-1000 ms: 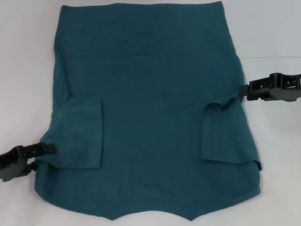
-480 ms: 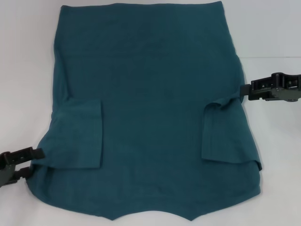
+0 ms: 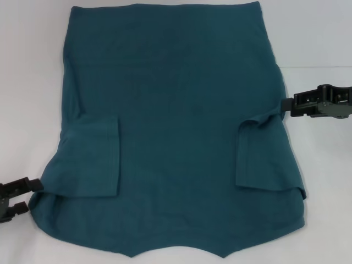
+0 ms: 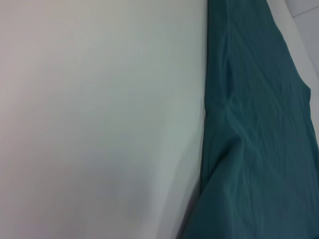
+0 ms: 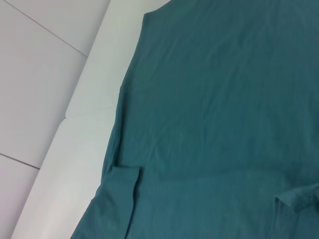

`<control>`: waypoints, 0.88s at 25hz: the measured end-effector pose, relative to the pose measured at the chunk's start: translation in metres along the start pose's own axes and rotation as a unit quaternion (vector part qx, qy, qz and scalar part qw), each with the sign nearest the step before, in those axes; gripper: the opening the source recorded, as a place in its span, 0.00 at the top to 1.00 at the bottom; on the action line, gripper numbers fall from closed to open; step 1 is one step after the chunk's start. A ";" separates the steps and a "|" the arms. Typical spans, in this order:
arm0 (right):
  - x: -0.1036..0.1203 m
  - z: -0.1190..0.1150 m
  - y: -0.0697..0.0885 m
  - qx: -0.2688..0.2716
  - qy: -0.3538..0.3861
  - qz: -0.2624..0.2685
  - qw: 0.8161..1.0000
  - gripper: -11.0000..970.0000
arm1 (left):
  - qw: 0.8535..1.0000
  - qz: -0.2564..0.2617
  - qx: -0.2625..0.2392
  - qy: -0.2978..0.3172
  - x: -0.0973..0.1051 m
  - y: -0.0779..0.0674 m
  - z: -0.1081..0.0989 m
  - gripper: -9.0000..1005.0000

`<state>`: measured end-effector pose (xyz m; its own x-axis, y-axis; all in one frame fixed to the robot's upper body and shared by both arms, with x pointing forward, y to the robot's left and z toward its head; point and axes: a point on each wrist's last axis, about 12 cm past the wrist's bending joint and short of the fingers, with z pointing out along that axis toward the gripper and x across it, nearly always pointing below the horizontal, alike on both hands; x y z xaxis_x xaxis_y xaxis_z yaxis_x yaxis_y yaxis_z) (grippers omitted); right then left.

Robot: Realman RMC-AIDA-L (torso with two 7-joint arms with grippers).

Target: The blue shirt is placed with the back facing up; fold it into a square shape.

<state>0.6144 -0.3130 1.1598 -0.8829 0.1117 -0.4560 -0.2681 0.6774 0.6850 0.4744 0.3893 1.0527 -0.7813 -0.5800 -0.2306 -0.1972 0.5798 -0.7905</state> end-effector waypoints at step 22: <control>-0.001 -0.001 -0.001 -0.002 -0.005 0.002 1.000 0.53 | 0.999 0.018 0.027 0.036 -0.007 -0.023 0.030 0.26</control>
<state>0.6145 -0.3144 1.1605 -0.8803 0.1223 -0.4584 -0.2652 0.6743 0.6892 0.5022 0.3624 1.0551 -0.8278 -0.5164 -0.2193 -0.1378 0.5661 -0.8128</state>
